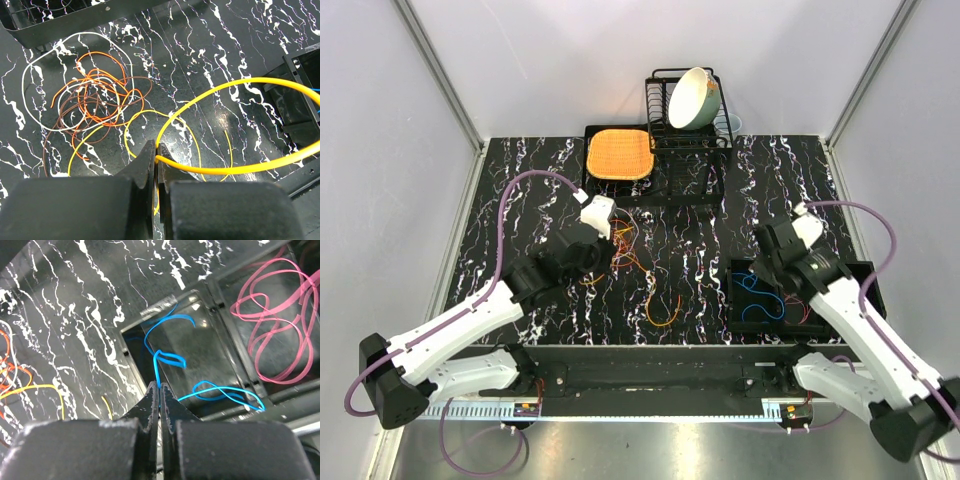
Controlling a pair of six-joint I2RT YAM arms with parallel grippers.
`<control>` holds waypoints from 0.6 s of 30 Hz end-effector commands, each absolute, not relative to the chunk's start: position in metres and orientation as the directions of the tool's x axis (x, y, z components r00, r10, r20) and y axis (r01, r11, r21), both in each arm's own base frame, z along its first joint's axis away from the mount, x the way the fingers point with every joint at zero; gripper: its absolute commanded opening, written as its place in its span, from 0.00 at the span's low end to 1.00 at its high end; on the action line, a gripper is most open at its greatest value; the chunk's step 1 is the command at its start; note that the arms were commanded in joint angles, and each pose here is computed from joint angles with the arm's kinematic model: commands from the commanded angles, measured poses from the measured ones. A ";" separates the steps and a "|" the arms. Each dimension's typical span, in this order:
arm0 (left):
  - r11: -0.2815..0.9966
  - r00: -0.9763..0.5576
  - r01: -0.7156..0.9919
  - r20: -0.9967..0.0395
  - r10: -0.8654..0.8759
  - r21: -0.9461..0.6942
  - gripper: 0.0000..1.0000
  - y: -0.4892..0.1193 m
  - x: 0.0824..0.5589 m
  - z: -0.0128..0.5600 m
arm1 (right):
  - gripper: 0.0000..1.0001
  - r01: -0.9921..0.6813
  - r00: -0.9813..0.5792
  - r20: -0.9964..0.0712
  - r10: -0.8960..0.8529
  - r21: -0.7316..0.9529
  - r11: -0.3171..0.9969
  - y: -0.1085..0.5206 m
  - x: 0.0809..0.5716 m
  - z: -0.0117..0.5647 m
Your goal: Untangle the cables
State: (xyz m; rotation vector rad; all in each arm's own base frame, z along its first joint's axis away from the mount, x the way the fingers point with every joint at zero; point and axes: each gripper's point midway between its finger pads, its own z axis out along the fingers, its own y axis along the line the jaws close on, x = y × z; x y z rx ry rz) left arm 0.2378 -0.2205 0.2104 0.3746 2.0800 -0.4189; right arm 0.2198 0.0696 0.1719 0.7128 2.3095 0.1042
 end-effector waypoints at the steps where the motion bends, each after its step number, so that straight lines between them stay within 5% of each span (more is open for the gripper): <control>1: 0.896 -0.467 0.415 -0.882 0.062 -0.156 0.00 -0.223 0.243 0.226 | 0.00 0.471 -0.555 -0.644 0.527 0.279 0.837 0.079 0.252 0.172; 18: 0.888 -0.467 0.429 -0.882 0.060 -0.167 0.00 -0.227 0.243 0.228 | 0.00 0.595 -0.619 -0.476 0.625 0.235 0.769 0.070 0.241 0.076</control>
